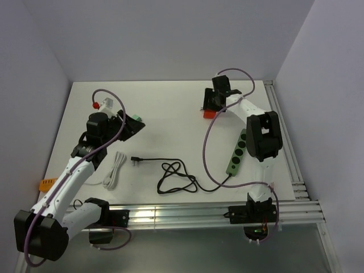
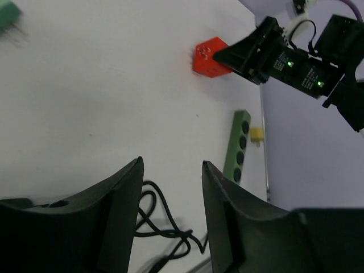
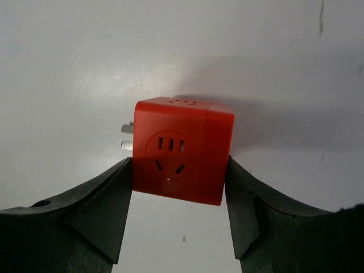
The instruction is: Insert the plug
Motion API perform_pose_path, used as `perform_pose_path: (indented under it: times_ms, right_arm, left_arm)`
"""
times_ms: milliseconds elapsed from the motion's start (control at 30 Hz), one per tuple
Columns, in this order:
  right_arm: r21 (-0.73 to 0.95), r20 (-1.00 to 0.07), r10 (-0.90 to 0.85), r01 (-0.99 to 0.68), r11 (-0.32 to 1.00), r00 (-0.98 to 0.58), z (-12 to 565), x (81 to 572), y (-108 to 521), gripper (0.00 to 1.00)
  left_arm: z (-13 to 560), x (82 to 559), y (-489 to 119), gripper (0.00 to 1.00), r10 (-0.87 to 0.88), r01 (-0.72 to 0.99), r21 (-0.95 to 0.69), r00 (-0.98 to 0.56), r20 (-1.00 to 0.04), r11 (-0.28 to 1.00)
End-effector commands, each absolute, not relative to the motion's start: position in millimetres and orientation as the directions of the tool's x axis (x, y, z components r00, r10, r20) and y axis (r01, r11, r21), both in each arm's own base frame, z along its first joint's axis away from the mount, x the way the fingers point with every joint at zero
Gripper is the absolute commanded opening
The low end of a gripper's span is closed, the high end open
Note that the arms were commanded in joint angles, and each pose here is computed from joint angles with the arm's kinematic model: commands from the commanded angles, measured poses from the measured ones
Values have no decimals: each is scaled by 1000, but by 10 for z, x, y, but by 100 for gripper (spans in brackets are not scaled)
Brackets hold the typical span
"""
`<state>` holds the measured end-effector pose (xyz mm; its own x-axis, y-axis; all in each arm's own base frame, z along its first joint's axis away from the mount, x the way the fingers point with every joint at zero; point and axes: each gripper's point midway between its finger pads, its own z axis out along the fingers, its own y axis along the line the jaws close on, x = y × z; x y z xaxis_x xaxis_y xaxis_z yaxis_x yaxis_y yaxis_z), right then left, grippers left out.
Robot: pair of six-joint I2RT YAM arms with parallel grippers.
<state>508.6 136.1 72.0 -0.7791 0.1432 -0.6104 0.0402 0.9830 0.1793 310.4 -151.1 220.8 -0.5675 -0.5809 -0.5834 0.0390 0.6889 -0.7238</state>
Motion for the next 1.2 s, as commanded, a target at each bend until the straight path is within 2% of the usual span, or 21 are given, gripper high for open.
perform_pose_path:
  times_ms: [0,33,100,133,167,200,267,433,533,700,767,1033,1167]
  right_arm:
    - [233,-731,99,-111,966,-675,1562,4818,1649,0]
    - [276,-764,101,-181,944,-637,1878,4644,1751,0]
    - [303,-768,67,-270,914,-637,1821,4261,1940,0]
    - [321,-805,71,-333,886,-589,2111,4044,2014,0]
    - [330,-796,52,-362,872,-602,1958,3834,2056,0]
    - [330,-831,37,-436,837,-556,2176,3589,2181,0]
    - [321,-832,-15,-504,802,-555,2035,3239,2266,0]
    - [185,-886,-226,-756,628,-405,2051,2285,2669,0]
    - [115,-907,-280,-825,554,-315,2108,1900,2779,0]
    - [46,-939,-270,-858,512,-212,2286,1592,2816,0]
    - [36,-940,-282,-880,475,-191,2309,1440,2884,0]
    - [-19,-930,-331,-880,474,-159,2292,1291,2992,0]
    - [-35,-935,-325,-875,483,-143,2301,1265,3014,0]
  left_arm:
    - [2566,2918,-1937,51,-493,250,-790,-666,-560,560]
    - [2639,2894,-1987,51,-495,276,-805,-670,-553,525]
    - [2682,2756,-2079,52,-459,312,-825,-712,-531,470]
    - [2702,2721,-2099,52,-449,319,-831,-723,-525,456]
    - [2726,2686,-2105,53,-442,321,-833,-730,-521,451]
    - [2740,2650,-2119,55,-429,324,-834,-741,-517,446]
    - [2737,2584,-2116,57,-411,310,-835,-758,-506,455]
    - [2690,2340,-2270,66,-300,324,-854,-836,-460,406]
    - [2606,2164,-2344,75,-240,314,-855,-868,-434,412]
    - [2461,1897,-2415,80,-200,279,-867,-901,-385,413]
    - [2399,1827,-2416,80,-200,261,-869,-908,-369,420]
    - [2286,1463,-2670,80,-87,284,-882,-937,-339,376]
    - [2179,1403,-2744,80,-60,284,-864,-939,-338,415]
